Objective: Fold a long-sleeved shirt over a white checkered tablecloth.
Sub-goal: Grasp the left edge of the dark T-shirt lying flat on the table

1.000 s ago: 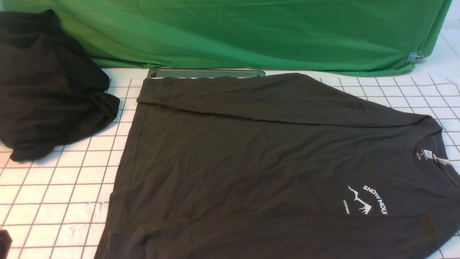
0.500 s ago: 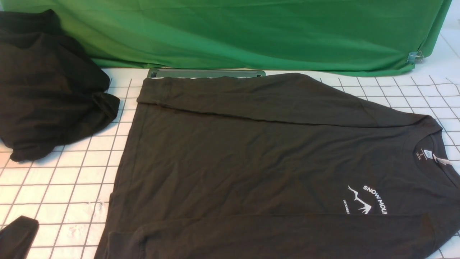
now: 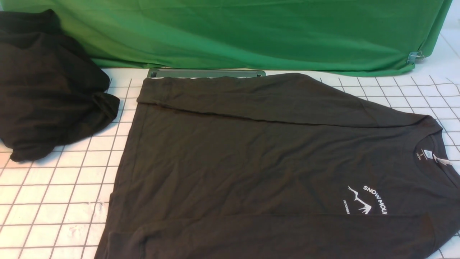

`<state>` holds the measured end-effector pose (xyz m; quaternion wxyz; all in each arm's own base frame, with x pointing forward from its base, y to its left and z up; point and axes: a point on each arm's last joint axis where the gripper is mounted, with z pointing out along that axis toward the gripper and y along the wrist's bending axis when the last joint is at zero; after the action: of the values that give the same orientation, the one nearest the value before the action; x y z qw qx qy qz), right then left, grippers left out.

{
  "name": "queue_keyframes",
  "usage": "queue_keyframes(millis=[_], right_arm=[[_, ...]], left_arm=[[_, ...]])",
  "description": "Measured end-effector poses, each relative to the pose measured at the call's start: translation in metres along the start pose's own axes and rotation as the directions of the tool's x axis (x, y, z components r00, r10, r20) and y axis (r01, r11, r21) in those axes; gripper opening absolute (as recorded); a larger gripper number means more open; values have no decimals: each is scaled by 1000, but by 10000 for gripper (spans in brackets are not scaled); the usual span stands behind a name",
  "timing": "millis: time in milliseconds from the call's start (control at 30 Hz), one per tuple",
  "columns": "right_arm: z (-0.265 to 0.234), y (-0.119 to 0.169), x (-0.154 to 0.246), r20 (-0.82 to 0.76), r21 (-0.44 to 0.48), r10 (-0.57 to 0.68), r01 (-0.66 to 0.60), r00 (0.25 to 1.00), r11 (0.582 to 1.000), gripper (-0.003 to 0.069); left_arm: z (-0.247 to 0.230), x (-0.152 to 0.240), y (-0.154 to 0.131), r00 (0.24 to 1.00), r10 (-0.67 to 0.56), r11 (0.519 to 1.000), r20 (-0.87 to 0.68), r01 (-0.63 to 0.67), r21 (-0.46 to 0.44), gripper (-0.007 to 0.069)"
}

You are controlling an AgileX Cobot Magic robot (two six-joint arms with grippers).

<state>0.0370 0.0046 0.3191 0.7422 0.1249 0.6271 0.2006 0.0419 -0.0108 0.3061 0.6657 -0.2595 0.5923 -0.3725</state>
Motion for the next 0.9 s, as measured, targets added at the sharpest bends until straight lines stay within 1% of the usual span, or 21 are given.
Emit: queue_keyframes(millis=[33,67,100,133,167,200,233,267,300,333,367,400,433,467,500,533,633,667,767,833,900], right_arm=[[5,12,-21,-48,2,-112,112,993,994,9],[13,19,-33,-144,6,-220,224,965,975,9],[16,18,-32,-155,8,-234,238,960,971,9],[26,22,-40,-271,2,-310,322,911,947,9],[28,23,-41,-311,-3,-345,362,886,932,9],[41,22,-42,-469,-16,-382,425,796,905,9],[53,18,-38,-581,-25,-385,457,717,889,11],[52,18,-38,-589,-27,-387,461,710,887,11],[68,11,-28,-711,-36,-354,471,607,881,13],[69,10,-26,-721,-37,-349,470,599,882,14],[78,5,-18,-777,-39,-321,467,541,883,17],[84,2,-13,-805,-40,-305,466,509,884,19],[87,1,-11,-814,-41,-299,465,498,885,20],[94,-3,-4,-842,-42,-281,463,460,885,24],[100,-6,2,-864,-42,-264,461,429,886,29],[101,-7,3,-867,-43,-262,460,424,887,30],[106,-9,8,-883,-43,-248,458,399,888,36],[108,-10,9,-887,-43,-245,457,392,888,41],[110,-11,10,-886,-43,-246,458,394,888,50],[110,-11,10,-883,-42,-248,458,399,888,55],[111,-10,9,-877,-42,-253,459,408,887,60]], left_arm=[[11,-9,-16,992,88,995,-86,-92,-36,2],[23,-17,-29,969,166,981,-185,-181,-71,2],[26,-15,-27,963,161,979,-215,-183,-86,2],[43,-18,-34,905,213,952,-367,-277,-131,2],[48,-18,-33,881,225,940,-417,-309,-144,2],[70,-12,-25,764,216,900,-609,-397,-179,2],[86,-4,-13,659,180,872,-730,-450,-192,2],[89,-4,-11,643,174,868,-746,-458,-192,2],[110,10,11,506,81,842,-859,-496,-213,2],[114,13,16,480,56,838,-875,-500,-220,2],[129,24,35,391,-23,824,-920,-514,-239,2],[137,33,47,324,-65,819,-944,-523,-236,2],[138,35,50,311,-71,818,-948,-526,-234,2],[146,47,62,227,-112,821,-968,-527,-218,2],[152,59,72,161,-150,822,-976,-529,-213,2],[152,60,73,154,-153,822,-976,-529,-212,2],[156,75,78,97,-179,813,-979,-545,-203,5],[159,82,81,87,-182,802,-979,-563,-199,14],[166,95,82,101,-139,788,-985,-591,-172,56],[169,99,84,108,-135,781,-985,-600,-173,87],[173,103,90,126,-144,758,-981,-624,-191,160]])
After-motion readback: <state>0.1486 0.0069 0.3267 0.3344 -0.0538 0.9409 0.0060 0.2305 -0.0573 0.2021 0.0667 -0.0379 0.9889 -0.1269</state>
